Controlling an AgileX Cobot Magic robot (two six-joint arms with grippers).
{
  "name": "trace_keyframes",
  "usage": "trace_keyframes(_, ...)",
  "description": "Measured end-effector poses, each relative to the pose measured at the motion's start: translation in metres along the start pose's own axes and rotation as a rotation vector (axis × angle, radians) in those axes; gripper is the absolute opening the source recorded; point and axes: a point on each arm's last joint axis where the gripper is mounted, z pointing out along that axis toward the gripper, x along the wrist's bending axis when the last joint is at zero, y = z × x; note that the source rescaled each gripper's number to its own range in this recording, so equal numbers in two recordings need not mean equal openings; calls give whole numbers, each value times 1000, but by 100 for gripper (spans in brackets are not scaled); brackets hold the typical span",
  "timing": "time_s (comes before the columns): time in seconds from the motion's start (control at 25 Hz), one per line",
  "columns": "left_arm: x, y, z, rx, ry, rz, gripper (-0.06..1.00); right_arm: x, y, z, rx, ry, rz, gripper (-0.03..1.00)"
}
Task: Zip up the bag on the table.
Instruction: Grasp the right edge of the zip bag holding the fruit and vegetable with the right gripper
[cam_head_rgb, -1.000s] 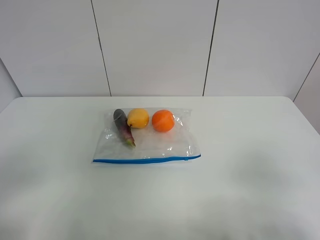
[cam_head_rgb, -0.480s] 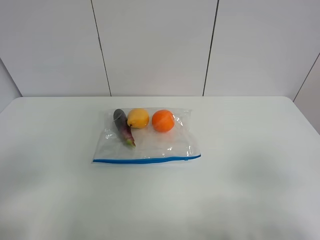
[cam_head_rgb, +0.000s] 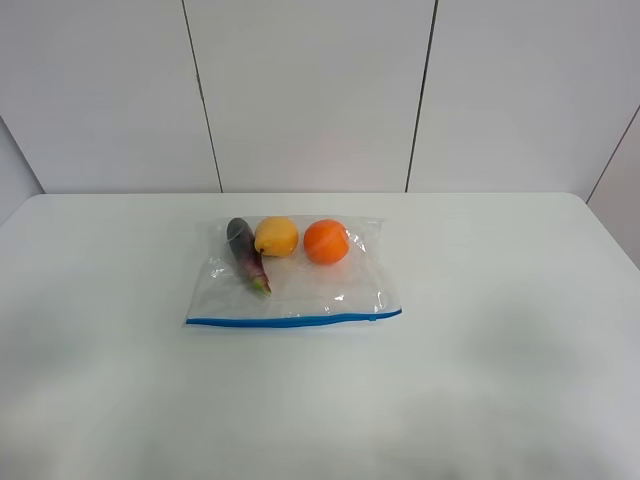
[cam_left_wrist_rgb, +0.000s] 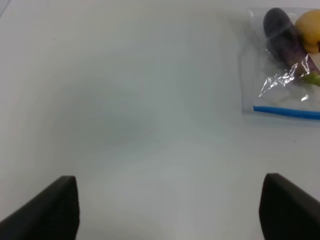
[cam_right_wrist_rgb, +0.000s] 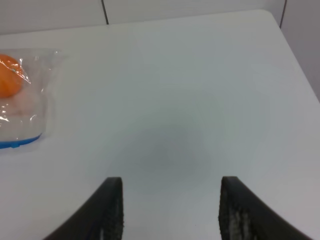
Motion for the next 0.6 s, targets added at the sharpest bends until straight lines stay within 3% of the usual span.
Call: trace_keyframes(0.6,0,0,0,0,0,0,100,0,4,-1,-39,3,0,61)
